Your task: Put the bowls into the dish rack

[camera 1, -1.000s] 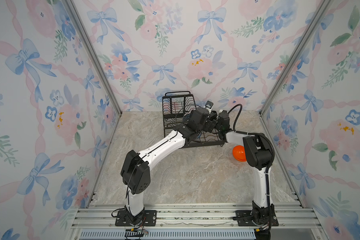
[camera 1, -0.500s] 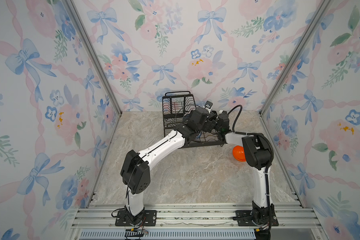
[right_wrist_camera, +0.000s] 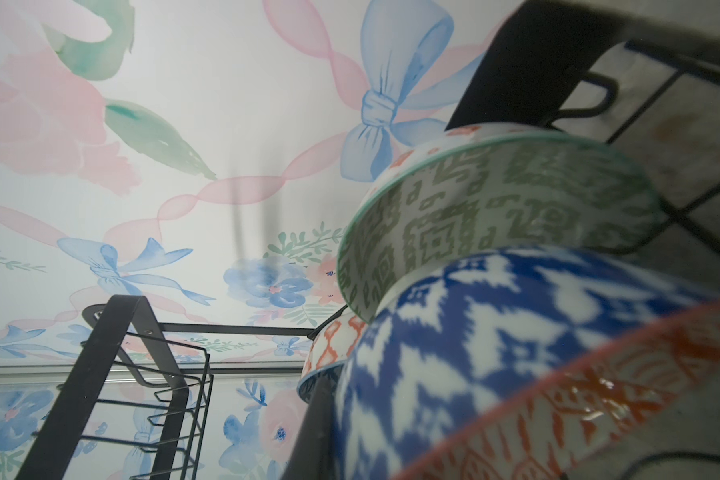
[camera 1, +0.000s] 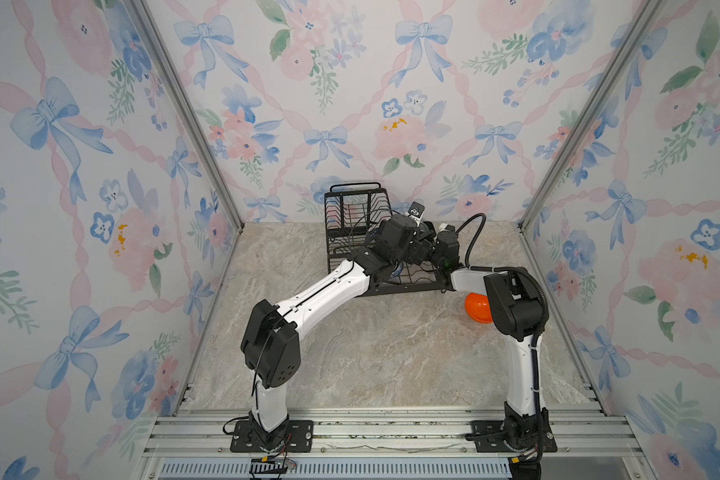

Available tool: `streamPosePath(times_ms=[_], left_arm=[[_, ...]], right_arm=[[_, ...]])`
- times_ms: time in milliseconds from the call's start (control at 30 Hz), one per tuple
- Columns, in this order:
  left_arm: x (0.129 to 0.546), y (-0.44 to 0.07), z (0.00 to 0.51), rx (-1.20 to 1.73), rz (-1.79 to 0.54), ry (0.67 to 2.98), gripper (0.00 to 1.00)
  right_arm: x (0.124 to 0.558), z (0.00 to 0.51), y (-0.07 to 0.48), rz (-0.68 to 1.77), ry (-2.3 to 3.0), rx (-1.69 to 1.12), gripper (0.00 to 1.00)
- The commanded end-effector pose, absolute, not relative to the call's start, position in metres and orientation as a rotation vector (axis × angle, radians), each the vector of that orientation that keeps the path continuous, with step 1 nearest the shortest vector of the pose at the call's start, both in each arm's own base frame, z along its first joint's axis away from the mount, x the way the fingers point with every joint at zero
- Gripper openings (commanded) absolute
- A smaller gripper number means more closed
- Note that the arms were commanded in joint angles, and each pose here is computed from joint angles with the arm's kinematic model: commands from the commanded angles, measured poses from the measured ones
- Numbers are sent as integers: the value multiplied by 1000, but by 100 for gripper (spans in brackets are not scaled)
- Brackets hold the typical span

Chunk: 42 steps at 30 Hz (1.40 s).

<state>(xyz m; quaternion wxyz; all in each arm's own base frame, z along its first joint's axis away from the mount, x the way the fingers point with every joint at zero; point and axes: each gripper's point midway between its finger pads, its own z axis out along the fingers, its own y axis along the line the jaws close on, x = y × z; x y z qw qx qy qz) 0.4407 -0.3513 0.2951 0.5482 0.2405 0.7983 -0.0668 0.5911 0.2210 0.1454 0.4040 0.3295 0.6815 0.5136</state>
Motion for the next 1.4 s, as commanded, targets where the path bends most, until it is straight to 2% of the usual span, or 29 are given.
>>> streamPosePath(times_ms=[0,1100,1367], left_arm=[[437,-343,295,556,-156,1908,98],[423,-335,301,542,-166,1913,98],[418,-329,300,534,-164,1919,98]], right_arm=[[586,149,218,1288,1716,855,0],[557,125,214,1228,1804,930,0],[553,122,215,1202,1821,946,4]])
